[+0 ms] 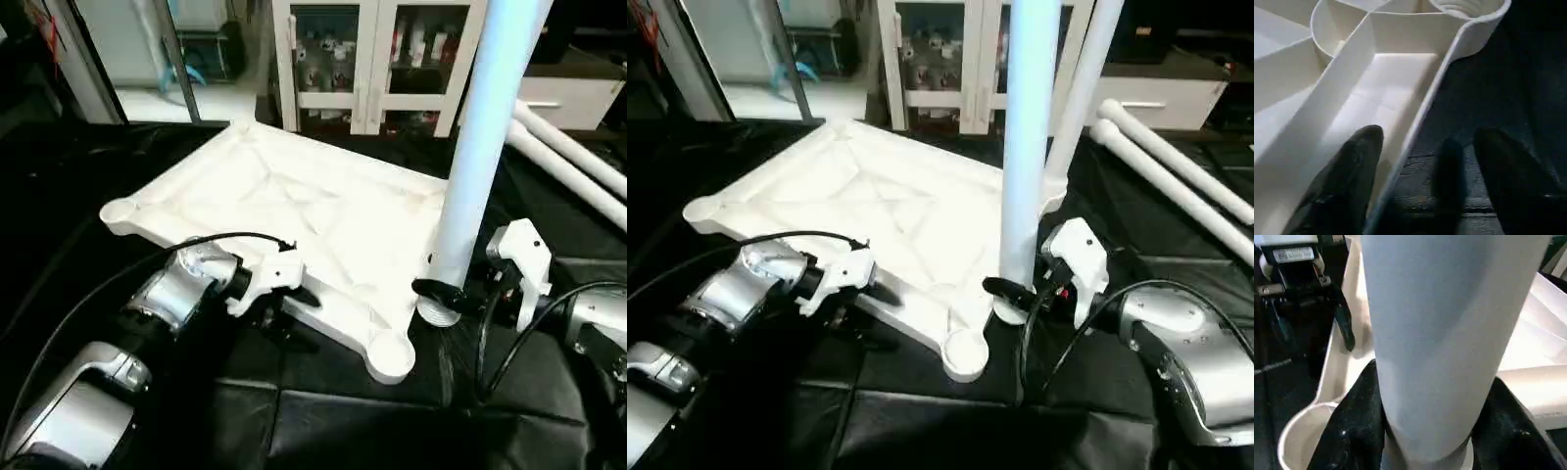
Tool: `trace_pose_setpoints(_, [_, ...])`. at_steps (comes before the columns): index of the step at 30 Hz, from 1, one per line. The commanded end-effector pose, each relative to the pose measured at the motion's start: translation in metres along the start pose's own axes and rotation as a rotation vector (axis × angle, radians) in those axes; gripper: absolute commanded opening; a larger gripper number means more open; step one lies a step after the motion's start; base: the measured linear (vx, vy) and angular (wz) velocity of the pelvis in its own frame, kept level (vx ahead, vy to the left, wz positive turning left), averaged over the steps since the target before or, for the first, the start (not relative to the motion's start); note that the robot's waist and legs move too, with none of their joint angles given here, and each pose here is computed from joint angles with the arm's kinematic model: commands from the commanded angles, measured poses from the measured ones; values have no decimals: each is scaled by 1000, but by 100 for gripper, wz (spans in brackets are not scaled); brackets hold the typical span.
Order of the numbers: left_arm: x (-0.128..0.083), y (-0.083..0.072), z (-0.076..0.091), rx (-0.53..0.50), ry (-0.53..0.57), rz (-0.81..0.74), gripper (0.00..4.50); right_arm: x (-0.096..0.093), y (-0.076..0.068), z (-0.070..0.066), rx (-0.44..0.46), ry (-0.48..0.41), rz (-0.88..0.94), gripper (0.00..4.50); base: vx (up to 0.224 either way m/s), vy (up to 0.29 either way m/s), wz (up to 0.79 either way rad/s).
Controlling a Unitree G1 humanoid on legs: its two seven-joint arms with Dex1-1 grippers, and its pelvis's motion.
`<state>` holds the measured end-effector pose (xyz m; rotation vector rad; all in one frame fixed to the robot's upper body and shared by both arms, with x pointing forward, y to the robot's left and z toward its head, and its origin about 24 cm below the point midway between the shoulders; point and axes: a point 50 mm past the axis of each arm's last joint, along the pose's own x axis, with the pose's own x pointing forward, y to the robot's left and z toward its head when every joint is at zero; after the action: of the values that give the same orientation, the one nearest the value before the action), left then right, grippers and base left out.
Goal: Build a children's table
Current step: Pick table leg, then rotate table base
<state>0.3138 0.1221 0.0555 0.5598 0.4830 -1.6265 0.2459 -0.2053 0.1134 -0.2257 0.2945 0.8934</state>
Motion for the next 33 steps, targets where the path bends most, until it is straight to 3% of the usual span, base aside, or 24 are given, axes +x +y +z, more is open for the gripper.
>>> trace_pose_setpoints(1, [4,5,7,62,14,11,310,-2,6,6,-52,-3,21,188,0,0,0])
trace_pose_setpoints(9, [18,10,19,146,-21,-37,248,-4,15,3,-58,15,45,188,0,0,0])
trace_pose_setpoints(14, [22,7,10,164,107,-124,205,-4,21,0,-68,35,56,188,0,0,0])
trace_pose_setpoints(21, [18,10,4,174,174,-132,156,-1,20,0,-91,44,59,188,0,0,0])
trace_pose_setpoints(27, [19,13,4,58,107,-78,117,4,21,1,-94,33,68,188,0,0,0])
trace_pose_setpoints(33, [17,8,-21,-118,138,52,72,12,22,-1,-93,25,67,188,0,0,0])
